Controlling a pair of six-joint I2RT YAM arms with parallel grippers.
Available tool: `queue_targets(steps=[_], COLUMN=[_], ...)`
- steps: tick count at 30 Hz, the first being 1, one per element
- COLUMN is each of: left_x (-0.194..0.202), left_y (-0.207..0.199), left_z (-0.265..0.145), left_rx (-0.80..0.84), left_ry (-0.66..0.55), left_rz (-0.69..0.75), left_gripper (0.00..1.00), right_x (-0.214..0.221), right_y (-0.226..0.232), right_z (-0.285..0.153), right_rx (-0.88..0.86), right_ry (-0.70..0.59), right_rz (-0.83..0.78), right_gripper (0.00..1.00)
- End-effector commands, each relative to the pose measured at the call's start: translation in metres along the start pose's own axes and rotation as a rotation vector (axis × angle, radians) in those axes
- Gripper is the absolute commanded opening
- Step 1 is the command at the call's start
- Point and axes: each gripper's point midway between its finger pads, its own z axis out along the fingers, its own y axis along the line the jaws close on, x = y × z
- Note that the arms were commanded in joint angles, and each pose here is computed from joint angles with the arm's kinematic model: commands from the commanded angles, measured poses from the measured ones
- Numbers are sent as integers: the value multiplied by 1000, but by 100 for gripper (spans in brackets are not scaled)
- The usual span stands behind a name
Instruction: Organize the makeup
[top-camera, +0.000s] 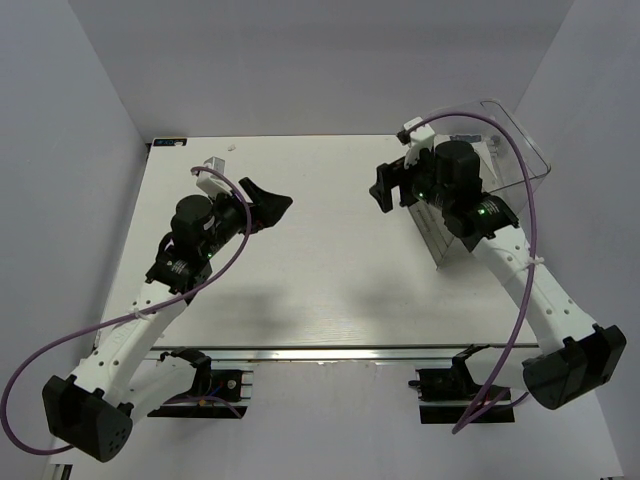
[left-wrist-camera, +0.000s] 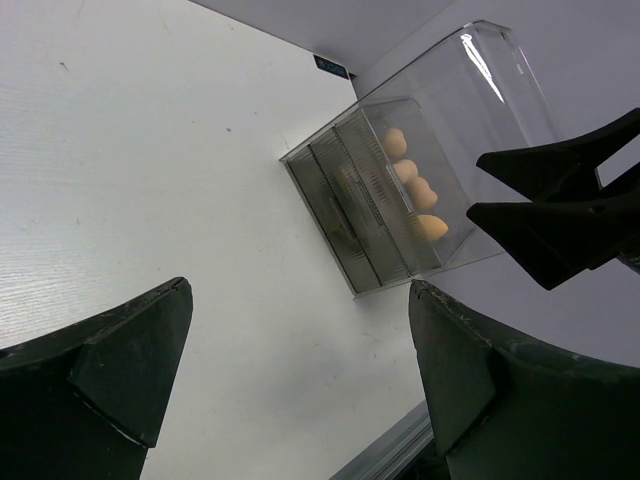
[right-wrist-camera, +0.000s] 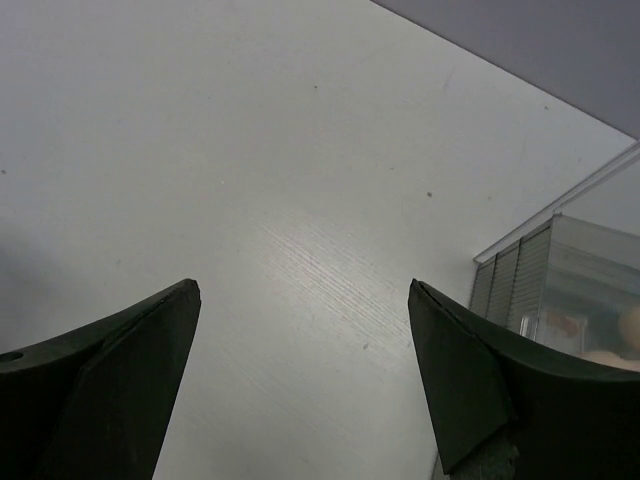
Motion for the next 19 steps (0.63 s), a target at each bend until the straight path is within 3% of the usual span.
queue_targets(steps=[1, 19], left_x=[-12, -11], left_y=[-18, -24], left_z=[-7, -1], left_rx=[62, 101], left_ry=[-31, -16], left_rz=[28, 20], left_gripper=[98, 98], right_x=[-10, 28], right_y=[0, -23], right_z=[-24, -42], right_rx=[33, 170], right_ry=[-3, 28], right_rz=[61, 32], right_gripper=[89, 90])
